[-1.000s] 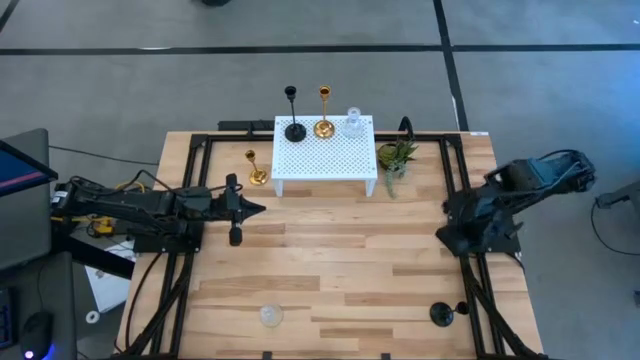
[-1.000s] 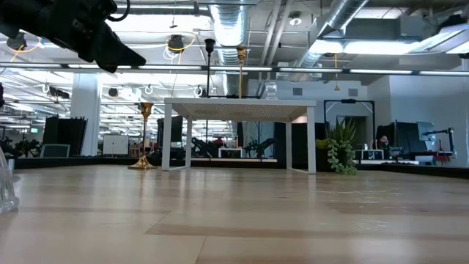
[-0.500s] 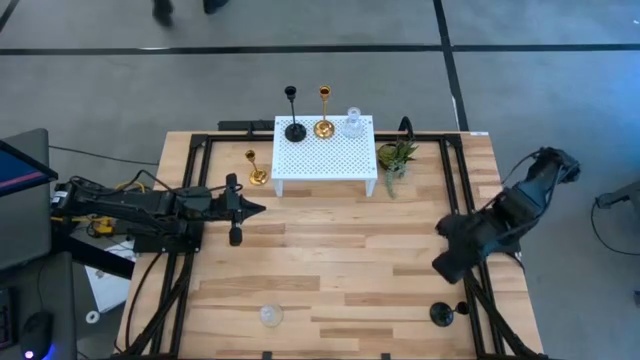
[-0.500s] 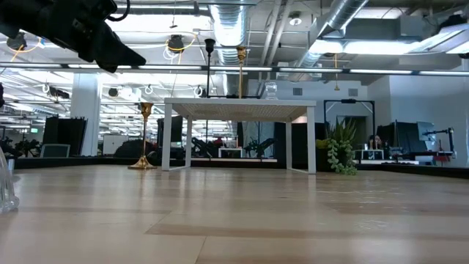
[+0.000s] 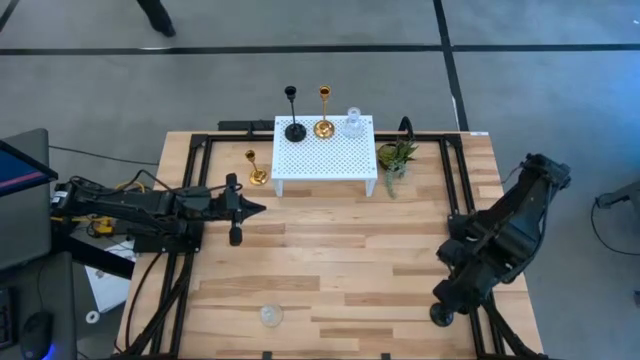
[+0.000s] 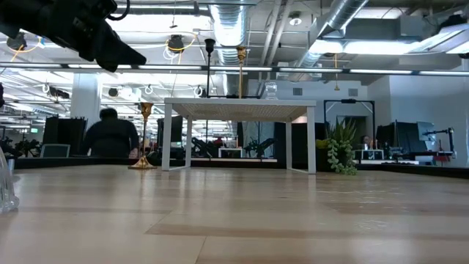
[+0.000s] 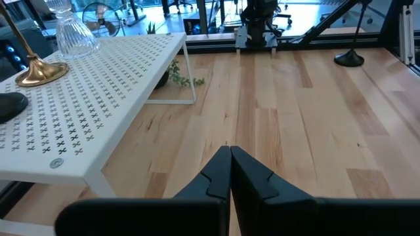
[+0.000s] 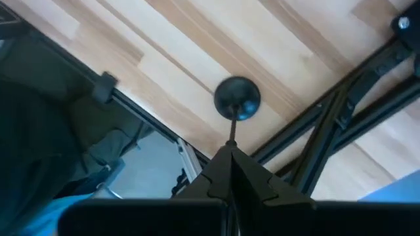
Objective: Pick & Place candle stick holders
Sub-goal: Put the black candle holder on the shelf aligned with the other black candle holder
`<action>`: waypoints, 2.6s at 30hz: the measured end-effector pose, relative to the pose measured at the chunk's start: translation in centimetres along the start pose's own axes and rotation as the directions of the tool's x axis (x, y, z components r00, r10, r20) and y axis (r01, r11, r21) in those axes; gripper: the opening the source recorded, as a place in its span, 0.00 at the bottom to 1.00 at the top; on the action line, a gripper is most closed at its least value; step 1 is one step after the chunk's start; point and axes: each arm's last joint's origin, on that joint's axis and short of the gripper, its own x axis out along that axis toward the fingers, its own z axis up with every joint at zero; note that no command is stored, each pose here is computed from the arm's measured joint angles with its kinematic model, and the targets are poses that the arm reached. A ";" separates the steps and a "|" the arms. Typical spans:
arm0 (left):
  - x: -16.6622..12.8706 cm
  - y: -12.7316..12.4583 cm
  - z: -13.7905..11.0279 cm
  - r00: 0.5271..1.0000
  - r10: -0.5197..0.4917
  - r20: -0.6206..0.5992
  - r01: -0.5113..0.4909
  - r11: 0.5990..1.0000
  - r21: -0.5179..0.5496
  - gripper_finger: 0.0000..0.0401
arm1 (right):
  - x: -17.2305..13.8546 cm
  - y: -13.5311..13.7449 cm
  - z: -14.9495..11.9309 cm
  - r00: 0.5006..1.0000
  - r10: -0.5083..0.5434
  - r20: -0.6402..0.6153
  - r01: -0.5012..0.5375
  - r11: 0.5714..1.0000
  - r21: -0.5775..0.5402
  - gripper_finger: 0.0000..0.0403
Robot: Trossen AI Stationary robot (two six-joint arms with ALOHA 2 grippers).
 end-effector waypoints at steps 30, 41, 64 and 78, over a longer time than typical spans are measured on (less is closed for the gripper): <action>0.0 -0.3 0.2 0.994 -0.108 0.021 0.109 0.992 -0.056 0.02 | 3.0 1.4 -4.6 0.993 -0.087 -0.077 0.093 0.993 0.075 0.00; 0.3 -0.4 0.0 0.994 -0.109 0.006 0.109 0.993 -0.044 0.02 | 3.0 1.5 -3.9 0.993 -0.095 -0.071 0.103 0.989 0.107 0.13; 0.3 -0.4 0.3 0.994 -0.106 0.039 0.107 0.994 -0.021 0.02 | 6.7 1.7 -4.6 0.962 -0.267 -0.050 0.270 0.960 0.073 0.18; 0.3 -0.4 0.4 0.994 -0.106 0.041 0.107 0.994 -0.022 0.02 | 6.7 1.8 -4.5 0.969 -0.246 -0.009 0.246 0.969 0.016 0.03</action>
